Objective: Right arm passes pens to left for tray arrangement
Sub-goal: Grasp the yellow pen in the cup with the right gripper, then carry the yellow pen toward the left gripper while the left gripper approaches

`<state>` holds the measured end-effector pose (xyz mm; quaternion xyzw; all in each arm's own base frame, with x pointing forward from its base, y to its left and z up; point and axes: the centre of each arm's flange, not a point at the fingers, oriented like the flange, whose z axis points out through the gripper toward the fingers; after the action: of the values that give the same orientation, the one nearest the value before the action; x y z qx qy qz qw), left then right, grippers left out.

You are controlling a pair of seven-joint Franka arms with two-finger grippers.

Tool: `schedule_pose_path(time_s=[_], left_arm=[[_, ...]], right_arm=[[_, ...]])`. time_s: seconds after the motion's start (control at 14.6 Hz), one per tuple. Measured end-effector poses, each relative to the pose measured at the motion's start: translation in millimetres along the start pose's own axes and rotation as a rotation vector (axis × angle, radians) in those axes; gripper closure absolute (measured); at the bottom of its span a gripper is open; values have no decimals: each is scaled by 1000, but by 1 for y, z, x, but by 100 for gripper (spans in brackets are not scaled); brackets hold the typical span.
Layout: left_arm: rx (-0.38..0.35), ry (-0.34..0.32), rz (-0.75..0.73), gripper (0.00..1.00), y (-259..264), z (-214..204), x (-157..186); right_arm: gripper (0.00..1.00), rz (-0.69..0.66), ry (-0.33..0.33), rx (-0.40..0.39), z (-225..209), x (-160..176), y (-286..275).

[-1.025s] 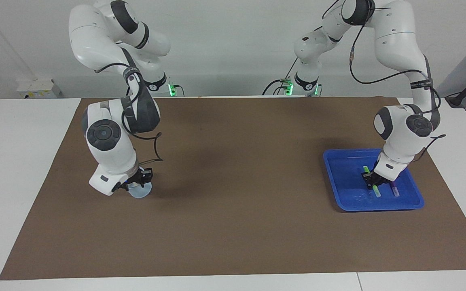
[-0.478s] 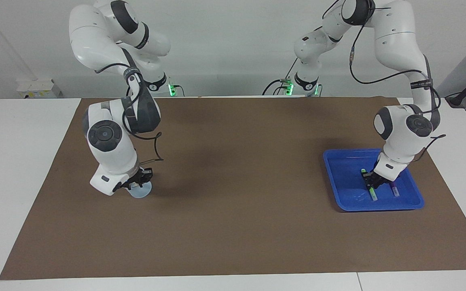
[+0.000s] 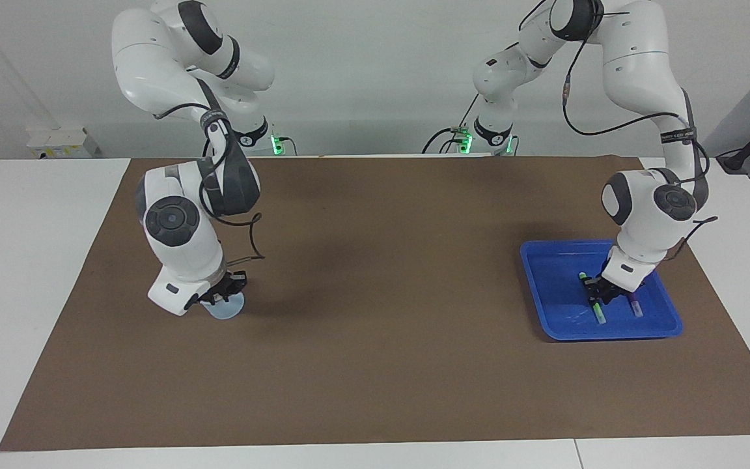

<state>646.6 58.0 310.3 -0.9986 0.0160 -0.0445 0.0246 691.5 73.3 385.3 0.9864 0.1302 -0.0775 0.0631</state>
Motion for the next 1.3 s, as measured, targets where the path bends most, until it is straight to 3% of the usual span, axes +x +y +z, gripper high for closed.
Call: schedule_pose_path(time_s=[0.14,0.48,1.16,1.3], left_arm=[[0,2,0,61,0,-1,0],[1,8,-2,50,-1,-3,2],[3,-2,-4,48,-2,-6,3],[7,-15,-7,36,-4,-11,6]], right_arm=[[82,0,0,0,0,0,0],[82,2,4,0,-2,0,1],[82,32,83,-51,-68,-19,10],[82,45,114,-61,-89,-27,13]])
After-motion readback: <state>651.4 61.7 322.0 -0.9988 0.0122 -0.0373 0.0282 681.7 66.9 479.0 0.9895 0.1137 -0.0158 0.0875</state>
